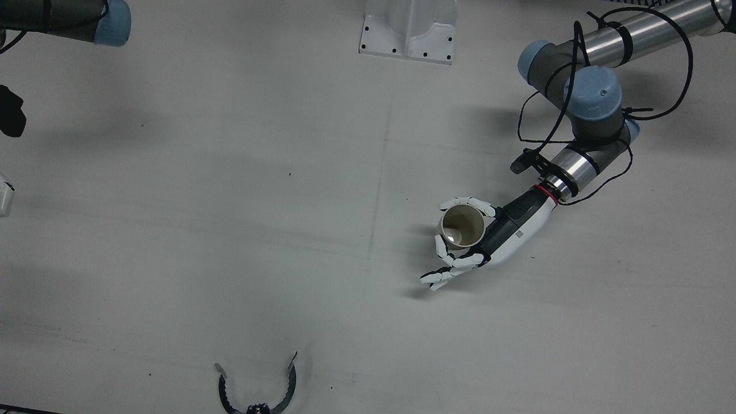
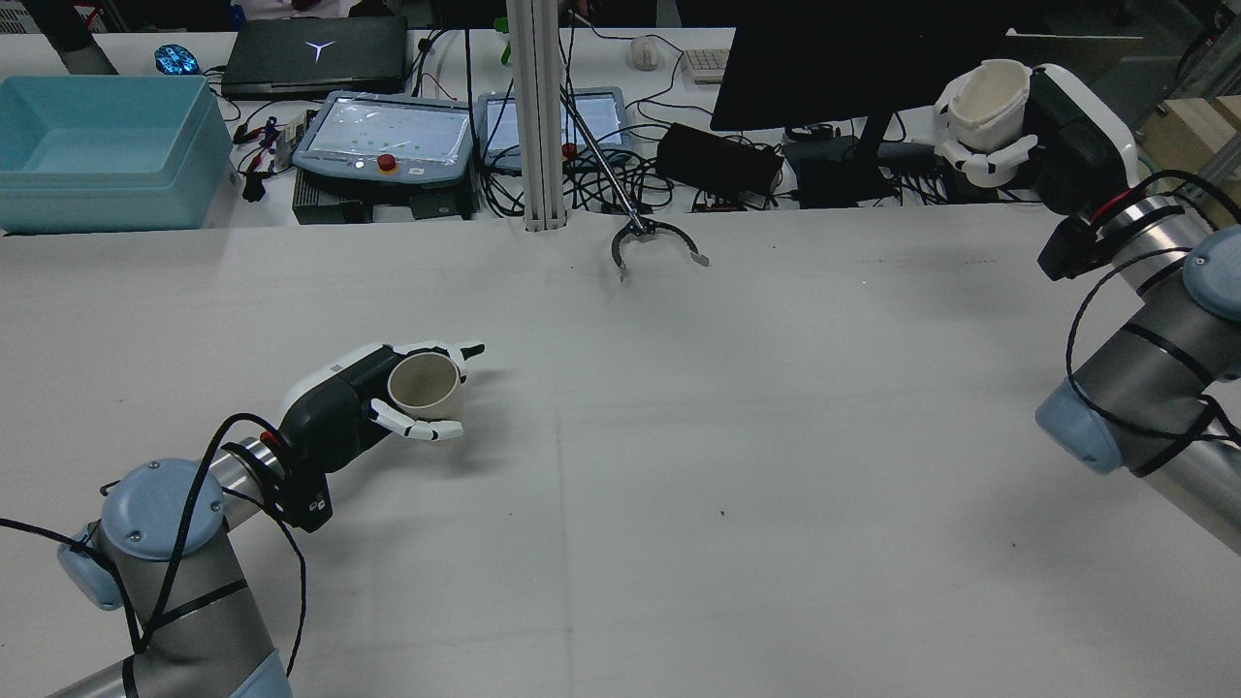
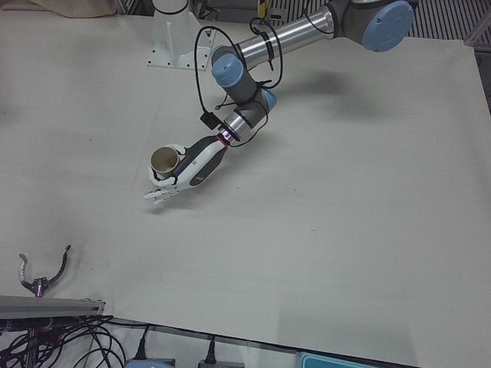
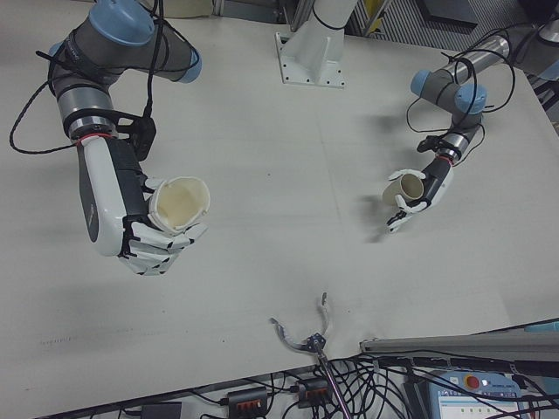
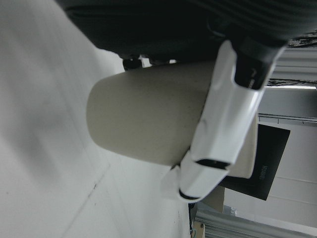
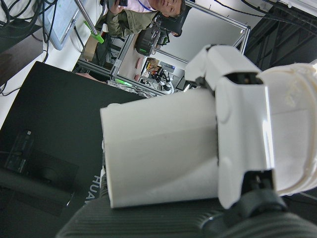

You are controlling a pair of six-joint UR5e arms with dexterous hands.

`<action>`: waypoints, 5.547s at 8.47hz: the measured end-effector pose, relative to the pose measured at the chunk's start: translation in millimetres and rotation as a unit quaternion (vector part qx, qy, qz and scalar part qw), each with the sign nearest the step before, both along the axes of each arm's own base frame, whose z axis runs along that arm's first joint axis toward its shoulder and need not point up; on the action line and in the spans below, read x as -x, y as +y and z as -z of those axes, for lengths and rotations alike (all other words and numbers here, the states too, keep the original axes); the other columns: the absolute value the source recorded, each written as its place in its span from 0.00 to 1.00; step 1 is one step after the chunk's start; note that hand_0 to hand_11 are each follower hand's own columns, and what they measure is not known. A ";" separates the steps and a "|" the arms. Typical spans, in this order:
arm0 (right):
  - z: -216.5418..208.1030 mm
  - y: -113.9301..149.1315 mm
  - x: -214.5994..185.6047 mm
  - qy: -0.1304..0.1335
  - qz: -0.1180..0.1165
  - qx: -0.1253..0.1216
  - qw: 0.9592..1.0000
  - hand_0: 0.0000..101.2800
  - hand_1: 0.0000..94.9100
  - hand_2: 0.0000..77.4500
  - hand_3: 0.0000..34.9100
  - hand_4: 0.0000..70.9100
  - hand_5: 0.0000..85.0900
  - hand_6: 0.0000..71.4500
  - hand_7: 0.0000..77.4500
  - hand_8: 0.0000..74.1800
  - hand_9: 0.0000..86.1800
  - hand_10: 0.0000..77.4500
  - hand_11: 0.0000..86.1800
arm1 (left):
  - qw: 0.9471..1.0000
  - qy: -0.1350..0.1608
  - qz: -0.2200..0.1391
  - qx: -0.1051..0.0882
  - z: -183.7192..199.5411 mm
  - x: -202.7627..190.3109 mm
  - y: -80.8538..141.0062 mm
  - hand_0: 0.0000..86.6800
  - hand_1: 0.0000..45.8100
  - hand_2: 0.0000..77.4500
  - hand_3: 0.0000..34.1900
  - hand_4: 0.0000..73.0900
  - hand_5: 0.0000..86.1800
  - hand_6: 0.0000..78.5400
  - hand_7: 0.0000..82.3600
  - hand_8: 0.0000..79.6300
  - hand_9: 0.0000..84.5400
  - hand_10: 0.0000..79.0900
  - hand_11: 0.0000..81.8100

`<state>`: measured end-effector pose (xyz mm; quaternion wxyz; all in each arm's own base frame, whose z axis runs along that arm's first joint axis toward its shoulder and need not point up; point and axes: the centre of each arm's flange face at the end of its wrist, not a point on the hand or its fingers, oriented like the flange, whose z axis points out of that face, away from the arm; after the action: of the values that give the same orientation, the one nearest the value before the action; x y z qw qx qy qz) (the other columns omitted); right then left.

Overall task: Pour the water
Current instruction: 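Lift both cups, bringing the beige cup toward the table center, then carry the white cup over the beige cup with the right hand, then tilt the white cup to pour into the beige cup, then raise the white cup upright and withdraw both hands outward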

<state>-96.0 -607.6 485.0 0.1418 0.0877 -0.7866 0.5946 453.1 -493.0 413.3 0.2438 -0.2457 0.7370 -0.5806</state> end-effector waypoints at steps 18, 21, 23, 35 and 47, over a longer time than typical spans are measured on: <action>235.1 34.1 124.8 0.138 -0.013 -0.158 0.978 0.79 0.14 0.62 0.37 0.95 0.38 0.95 0.73 0.81 0.73 0.47 0.63 | 0.999 0.029 -0.020 -0.014 145.3 -103.6 -26.8 0.93 0.69 0.37 0.00 0.50 0.58 0.27 0.19 0.15 0.08 0.08 0.17; 236.0 44.8 146.9 0.190 -0.013 -0.166 0.968 0.79 0.14 0.63 0.37 0.95 0.38 0.96 0.73 0.81 0.73 0.46 0.60 | 0.999 0.038 -0.020 -0.019 161.2 -102.3 -30.4 0.92 0.69 0.37 0.01 0.50 0.58 0.28 0.19 0.15 0.08 0.08 0.17; 236.3 51.5 161.7 0.220 -0.012 -0.172 0.960 0.79 0.14 0.63 0.38 0.95 0.38 0.96 0.73 0.76 0.76 0.44 0.60 | 0.999 0.044 -0.019 -0.023 174.2 -102.9 -32.5 0.92 0.69 0.37 0.01 0.50 0.58 0.28 0.19 0.15 0.08 0.08 0.17; 235.9 78.6 213.6 0.350 0.003 -0.174 0.920 0.79 0.14 0.63 0.38 0.96 0.36 0.95 0.73 0.71 0.78 0.32 0.46 | 0.997 0.062 -0.015 -0.036 218.5 -98.9 -39.0 0.93 0.69 0.37 0.01 0.50 0.58 0.30 0.21 0.15 0.08 0.08 0.17; 162.5 53.0 22.9 0.104 -0.026 -0.052 0.993 0.79 0.14 0.63 0.37 0.66 0.38 0.95 0.73 0.74 0.78 0.57 0.76 | 0.996 0.076 0.002 -0.043 216.2 -41.0 -41.2 0.93 0.69 0.37 0.01 0.50 0.57 0.27 0.19 0.15 0.08 0.08 0.17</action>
<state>-118.9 -554.6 322.6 0.2024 0.1771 -0.7946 0.5443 494.1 -534.3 197.1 0.1959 -0.2766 0.7783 -0.5285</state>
